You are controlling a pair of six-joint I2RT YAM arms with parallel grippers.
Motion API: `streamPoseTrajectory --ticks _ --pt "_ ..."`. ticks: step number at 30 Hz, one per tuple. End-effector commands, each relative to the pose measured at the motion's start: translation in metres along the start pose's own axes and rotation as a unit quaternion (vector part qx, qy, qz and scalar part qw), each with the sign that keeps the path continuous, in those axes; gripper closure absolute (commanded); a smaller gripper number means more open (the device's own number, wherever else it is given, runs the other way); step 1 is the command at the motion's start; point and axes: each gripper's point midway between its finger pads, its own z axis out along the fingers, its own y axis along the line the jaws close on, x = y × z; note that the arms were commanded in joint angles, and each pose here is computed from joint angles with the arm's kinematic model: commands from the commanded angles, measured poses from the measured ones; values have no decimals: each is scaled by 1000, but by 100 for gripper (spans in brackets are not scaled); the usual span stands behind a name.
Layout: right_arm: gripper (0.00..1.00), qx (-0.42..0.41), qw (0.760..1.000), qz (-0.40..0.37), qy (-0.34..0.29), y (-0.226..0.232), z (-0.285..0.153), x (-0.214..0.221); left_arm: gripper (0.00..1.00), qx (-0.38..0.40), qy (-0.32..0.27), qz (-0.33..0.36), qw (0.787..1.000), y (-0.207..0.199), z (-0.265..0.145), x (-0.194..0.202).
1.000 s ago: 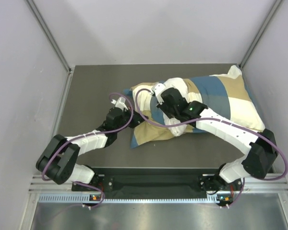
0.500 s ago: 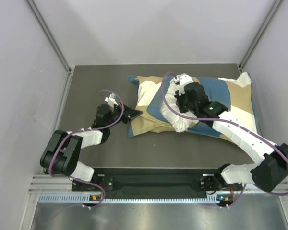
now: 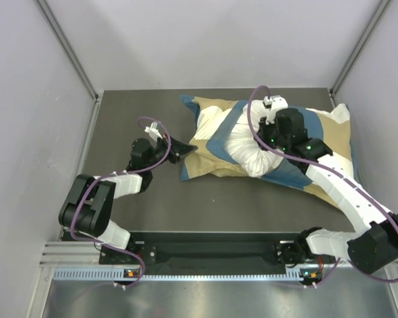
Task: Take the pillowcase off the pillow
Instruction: Pull out the pillow
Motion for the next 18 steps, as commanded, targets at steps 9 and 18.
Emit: streamPoseTrajectory --ticks 9,18 --pt "100 94 993 -22 66 -24 -19 83 100 -114 -152 166 968 -14 -9 -99" --pt "100 -17 998 5 65 71 7 112 30 -128 -102 328 930 -98 19 -47"
